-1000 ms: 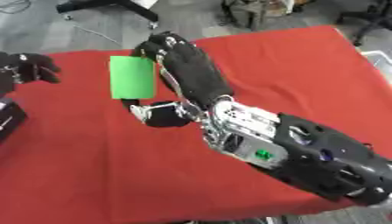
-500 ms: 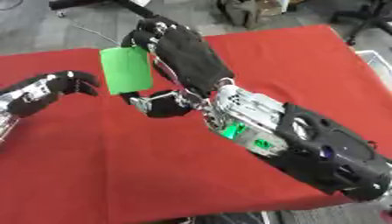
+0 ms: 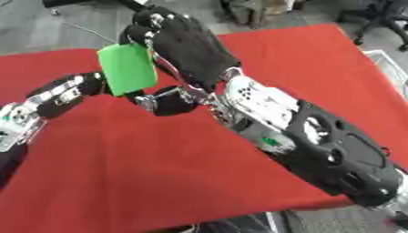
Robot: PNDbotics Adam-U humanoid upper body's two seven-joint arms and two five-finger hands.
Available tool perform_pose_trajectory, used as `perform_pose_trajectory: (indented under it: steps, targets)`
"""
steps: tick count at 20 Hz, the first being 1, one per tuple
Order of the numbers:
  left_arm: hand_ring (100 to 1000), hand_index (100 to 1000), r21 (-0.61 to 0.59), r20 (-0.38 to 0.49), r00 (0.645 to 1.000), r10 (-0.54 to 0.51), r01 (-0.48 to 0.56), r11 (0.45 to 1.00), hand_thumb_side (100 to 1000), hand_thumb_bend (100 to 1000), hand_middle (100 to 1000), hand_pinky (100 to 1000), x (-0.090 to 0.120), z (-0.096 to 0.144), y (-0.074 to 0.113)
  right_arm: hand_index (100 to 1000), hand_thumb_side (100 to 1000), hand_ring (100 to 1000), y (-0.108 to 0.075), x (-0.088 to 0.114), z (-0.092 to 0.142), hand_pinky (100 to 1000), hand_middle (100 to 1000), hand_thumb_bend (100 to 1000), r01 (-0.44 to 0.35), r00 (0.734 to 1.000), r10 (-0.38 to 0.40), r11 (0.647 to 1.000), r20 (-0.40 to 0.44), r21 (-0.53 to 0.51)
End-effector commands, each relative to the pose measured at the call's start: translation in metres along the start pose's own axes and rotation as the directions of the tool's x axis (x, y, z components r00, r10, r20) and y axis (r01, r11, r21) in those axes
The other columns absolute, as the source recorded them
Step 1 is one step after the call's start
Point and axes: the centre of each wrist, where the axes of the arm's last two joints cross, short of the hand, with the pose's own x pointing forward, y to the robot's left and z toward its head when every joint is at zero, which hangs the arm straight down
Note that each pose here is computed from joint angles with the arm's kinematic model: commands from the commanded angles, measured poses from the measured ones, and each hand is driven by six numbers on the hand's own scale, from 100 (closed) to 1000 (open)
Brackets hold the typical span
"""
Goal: Pick up the objects with one hand, pass them to the other hand, and then place them into the box on the other side of the table.
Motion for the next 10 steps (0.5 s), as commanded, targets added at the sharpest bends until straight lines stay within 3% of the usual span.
perform_pose_trajectory:
  steps: [1, 10]
  targets:
    - [752, 891, -0.179, 0.226, 0.965, -0.133, 0.175, 0.968, 906, 335, 777, 863, 0.020, -0.011, 0.013, 583, 100, 780, -0.013, -0.002, -0.005, 100, 549, 265, -0.060, 0.998, 0.060, 0.998, 0.018, -0.013]
    - [771, 899, -0.133, 0.277, 0.961, -0.006, 0.044, 0.990, 879, 336, 796, 870, 0.043, -0.027, 0.019, 572, 100, 774, -0.017, -0.001, -0.011, 100, 539, 237, -0.182, 0.983, 0.180, 0.981, 0.036, 0.062]
